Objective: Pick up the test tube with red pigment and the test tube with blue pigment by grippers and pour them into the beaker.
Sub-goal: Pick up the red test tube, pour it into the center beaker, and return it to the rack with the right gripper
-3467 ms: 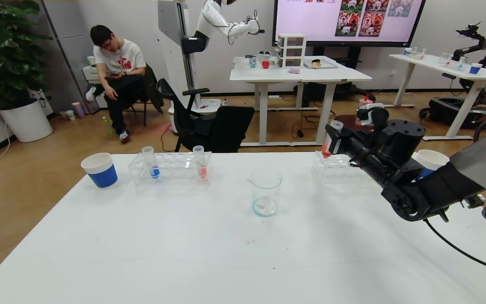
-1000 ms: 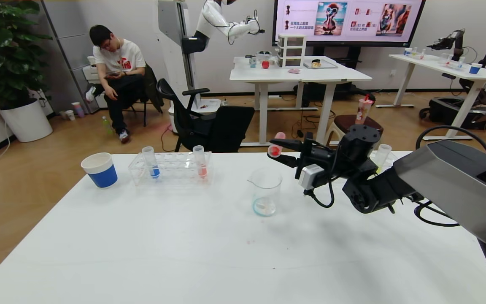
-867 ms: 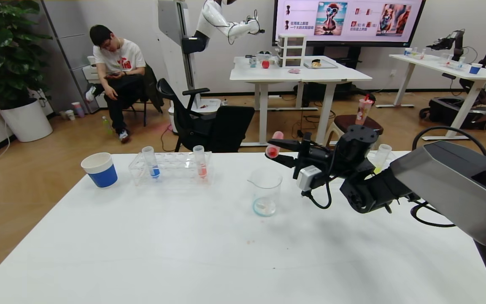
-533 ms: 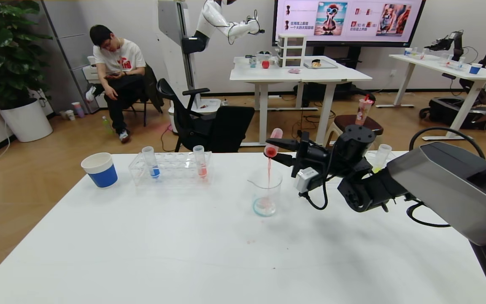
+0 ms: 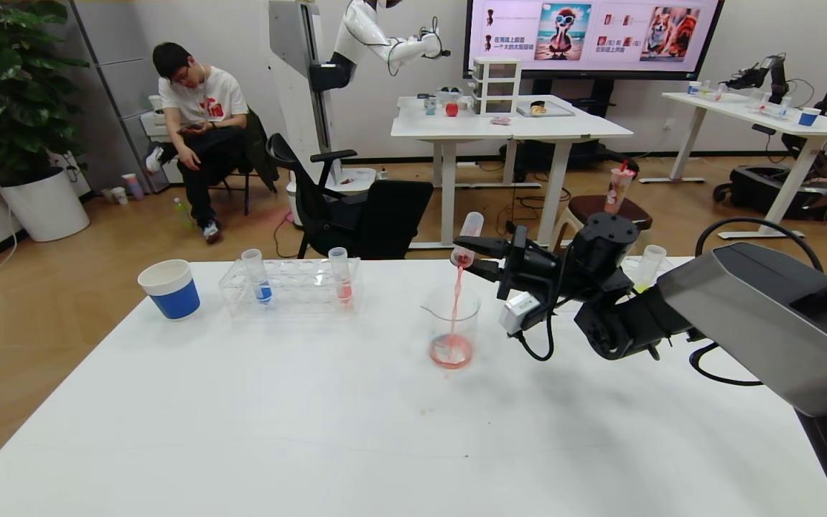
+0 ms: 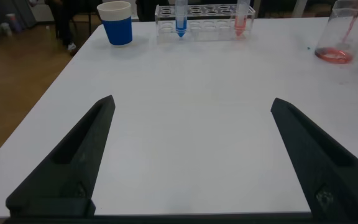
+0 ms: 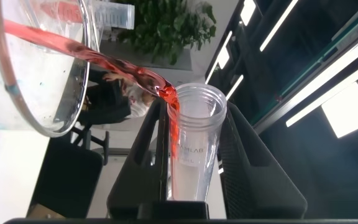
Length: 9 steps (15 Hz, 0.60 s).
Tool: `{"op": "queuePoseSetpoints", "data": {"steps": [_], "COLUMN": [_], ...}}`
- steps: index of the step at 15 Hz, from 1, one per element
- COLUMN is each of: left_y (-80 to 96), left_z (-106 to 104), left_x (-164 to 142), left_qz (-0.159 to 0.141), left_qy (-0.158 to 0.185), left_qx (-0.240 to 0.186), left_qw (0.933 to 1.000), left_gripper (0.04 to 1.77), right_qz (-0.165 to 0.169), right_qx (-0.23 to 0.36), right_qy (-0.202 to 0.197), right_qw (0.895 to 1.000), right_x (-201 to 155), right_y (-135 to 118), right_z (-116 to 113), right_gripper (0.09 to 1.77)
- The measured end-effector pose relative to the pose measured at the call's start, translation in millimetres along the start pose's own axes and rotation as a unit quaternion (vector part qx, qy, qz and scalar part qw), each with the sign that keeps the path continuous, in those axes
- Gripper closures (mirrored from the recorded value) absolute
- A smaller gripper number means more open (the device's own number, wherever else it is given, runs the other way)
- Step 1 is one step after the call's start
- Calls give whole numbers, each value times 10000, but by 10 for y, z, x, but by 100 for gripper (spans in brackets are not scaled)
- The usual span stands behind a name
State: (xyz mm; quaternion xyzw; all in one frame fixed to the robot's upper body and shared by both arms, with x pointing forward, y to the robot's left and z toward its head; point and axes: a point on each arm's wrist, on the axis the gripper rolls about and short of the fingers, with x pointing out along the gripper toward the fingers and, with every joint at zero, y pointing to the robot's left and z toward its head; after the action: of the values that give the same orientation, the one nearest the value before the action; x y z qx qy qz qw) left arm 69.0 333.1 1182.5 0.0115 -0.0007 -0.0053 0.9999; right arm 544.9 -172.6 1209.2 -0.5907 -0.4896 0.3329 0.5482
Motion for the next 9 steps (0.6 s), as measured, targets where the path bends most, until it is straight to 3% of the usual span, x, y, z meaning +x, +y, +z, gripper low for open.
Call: {"op": "queuePoseSetpoints", "data": {"steps": [4,9], "left_y": [0,0], "left_z": [0,0], "left_x": [0,0], "left_qz": [-2,-2], "left_qy": [0,0], "left_qx": [0,0], "left_qw": [10000,10000], "left_gripper": [6,6], "right_qz": [23,27], "right_qx": [-426,-265], "right_qy": [-113,-145], "right_qw": [9990,9995], "right_x": [-2,24], "right_y": [20,4], "right_z": [23,55], "right_gripper": [134,134]}}
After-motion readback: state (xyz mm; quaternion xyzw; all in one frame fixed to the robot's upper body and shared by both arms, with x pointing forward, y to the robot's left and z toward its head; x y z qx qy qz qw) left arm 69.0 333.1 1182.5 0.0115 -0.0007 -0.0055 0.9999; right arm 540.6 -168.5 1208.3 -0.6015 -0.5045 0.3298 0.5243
